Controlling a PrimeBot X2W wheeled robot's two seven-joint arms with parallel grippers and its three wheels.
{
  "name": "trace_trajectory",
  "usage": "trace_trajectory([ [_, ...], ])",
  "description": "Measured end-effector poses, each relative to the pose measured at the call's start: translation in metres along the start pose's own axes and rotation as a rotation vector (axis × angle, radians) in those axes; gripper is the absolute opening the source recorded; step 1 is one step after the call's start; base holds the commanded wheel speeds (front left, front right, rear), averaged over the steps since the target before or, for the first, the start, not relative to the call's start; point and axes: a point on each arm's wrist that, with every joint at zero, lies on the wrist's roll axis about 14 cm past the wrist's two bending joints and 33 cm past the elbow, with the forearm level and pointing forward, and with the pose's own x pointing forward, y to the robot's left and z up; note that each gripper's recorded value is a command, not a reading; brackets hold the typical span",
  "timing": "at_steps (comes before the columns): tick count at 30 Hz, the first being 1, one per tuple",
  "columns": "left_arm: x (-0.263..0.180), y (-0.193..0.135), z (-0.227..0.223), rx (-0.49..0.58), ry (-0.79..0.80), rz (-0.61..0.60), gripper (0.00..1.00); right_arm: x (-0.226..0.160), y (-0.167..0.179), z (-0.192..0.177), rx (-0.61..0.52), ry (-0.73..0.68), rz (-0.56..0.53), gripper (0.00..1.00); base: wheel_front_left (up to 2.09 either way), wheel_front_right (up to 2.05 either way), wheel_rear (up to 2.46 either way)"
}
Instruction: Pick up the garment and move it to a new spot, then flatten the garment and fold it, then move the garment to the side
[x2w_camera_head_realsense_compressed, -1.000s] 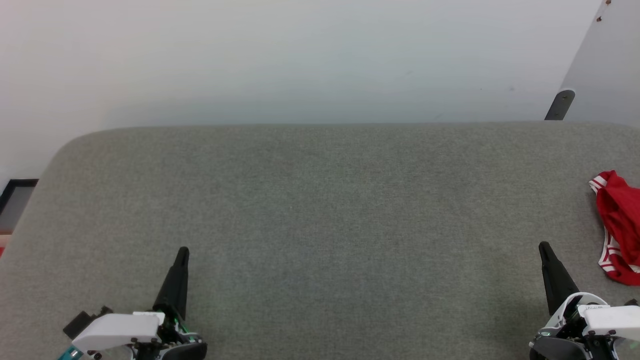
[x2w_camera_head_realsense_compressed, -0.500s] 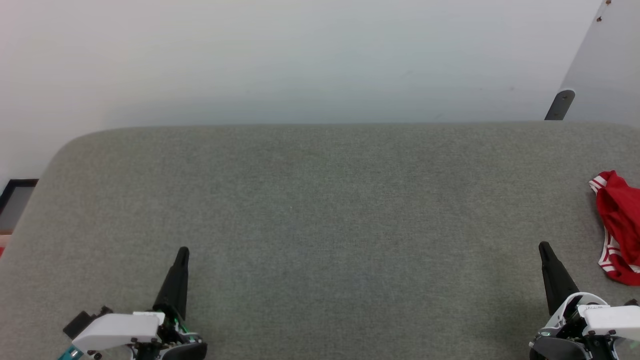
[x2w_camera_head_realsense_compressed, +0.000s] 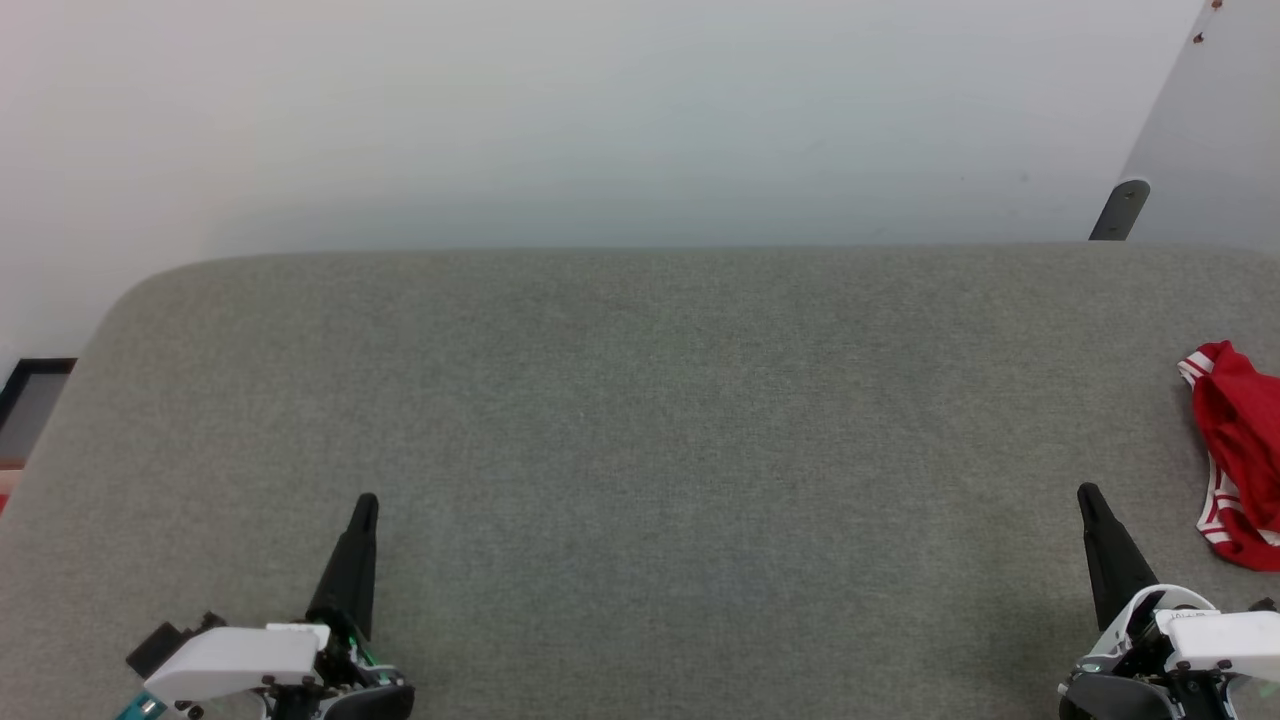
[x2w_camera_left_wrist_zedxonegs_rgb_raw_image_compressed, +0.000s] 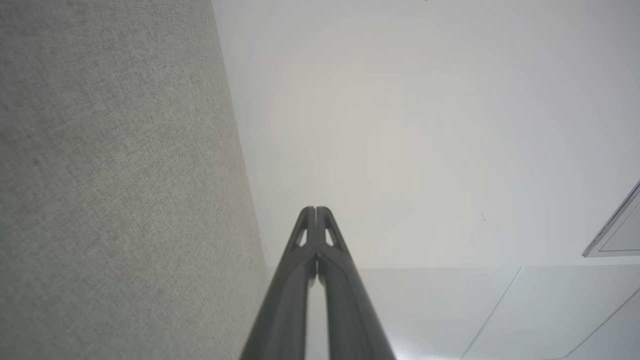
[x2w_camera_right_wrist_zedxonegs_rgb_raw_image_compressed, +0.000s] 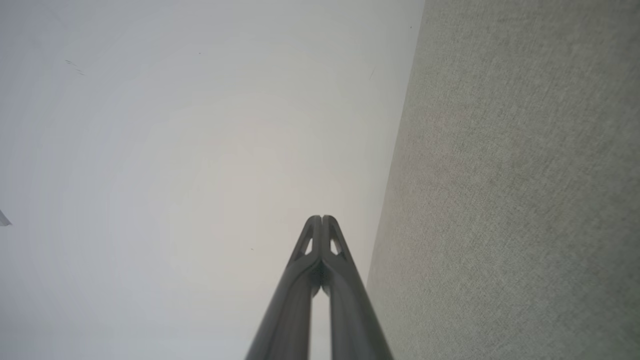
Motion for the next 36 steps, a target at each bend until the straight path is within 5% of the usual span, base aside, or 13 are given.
trace_trajectory([
  [36, 0.0000, 0.0000, 0.0001, 0.000, 0.000, 0.000, 0.00, 0.0000, -0.0001, -0.0001, 0.000, 0.000, 0.000, 0.00, 0.00, 0.00, 0.00],
])
